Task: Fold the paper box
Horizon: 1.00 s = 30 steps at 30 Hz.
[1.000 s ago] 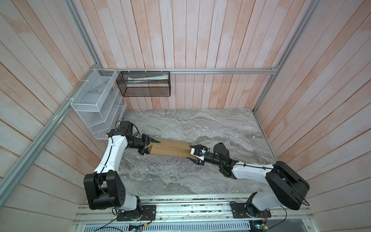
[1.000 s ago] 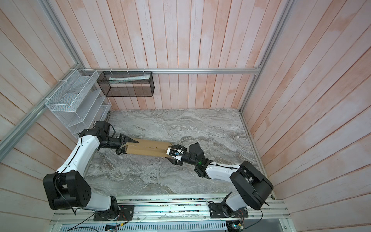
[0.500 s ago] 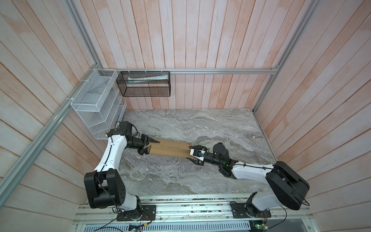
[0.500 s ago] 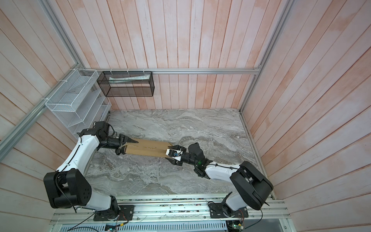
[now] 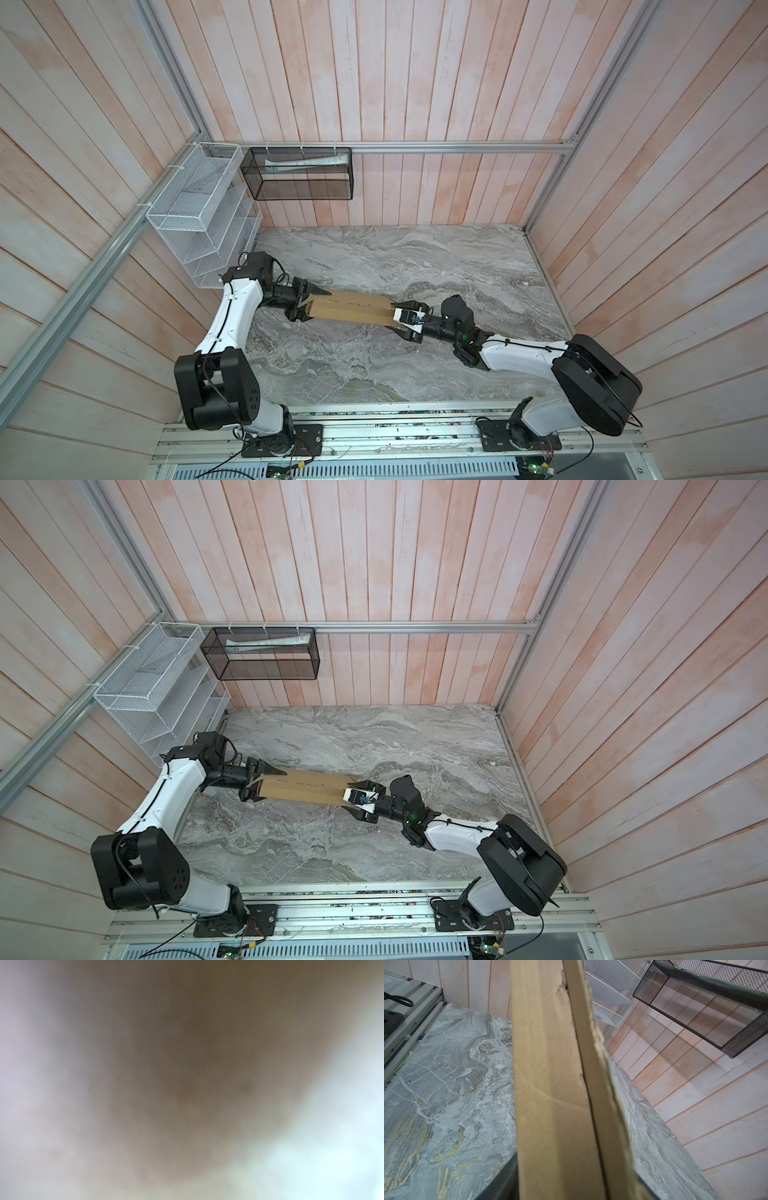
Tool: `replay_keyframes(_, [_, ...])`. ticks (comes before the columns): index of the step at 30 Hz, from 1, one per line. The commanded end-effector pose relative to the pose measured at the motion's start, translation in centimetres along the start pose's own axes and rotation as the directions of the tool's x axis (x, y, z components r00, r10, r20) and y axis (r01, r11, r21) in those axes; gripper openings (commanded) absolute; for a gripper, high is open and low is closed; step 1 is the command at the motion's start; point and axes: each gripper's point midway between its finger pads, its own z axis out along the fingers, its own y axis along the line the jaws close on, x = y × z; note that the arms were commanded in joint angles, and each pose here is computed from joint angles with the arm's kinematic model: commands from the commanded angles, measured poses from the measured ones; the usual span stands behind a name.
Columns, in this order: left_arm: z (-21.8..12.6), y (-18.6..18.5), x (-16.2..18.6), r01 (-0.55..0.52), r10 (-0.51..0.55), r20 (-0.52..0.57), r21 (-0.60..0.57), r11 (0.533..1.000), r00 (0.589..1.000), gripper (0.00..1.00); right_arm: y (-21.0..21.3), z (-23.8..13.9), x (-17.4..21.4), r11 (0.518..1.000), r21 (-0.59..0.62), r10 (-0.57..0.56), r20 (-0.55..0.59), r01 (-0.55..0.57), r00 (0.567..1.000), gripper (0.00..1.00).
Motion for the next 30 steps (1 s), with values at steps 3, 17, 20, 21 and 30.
replay_keyframes(3, [-0.7, -0.7, -0.1, -0.033, 0.033, -0.002, 0.015, 0.999, 0.999, 0.58, -0.3, -0.1, -1.0, 1.000, 0.010, -0.020, 0.012, 0.019, 1.000, 0.62])
replay_keyframes(17, [-1.1, -0.8, -1.1, -0.035, 0.035, 0.023, 0.005, 0.999, 0.999, 0.58, -0.1, -0.5, -0.4, 1.000, 0.009, -0.024, -0.016, 0.024, 1.000, 0.59])
replay_keyframes(20, [-1.1, -0.7, -1.1, -0.032, 0.032, 0.023, 0.003, 0.999, 0.999, 0.58, -0.1, -0.4, -0.4, 1.000, 0.009, -0.024, -0.017, 0.024, 1.000, 0.57])
replay_keyframes(21, [-1.1, -0.8, -1.1, -0.031, 0.031, 0.023, 0.004, 1.000, 0.999, 0.58, -0.2, -0.4, -0.5, 1.000, 0.011, -0.026, -0.015, 0.026, 1.000, 0.57])
replay_keyframes(30, [-1.4, -0.7, -1.3, -0.044, 0.044, 0.037, 0.001, 0.999, 0.998, 0.58, 0.0, -0.4, -0.5, 1.000, 0.000, -0.025, -0.022, 0.025, 0.999, 0.54])
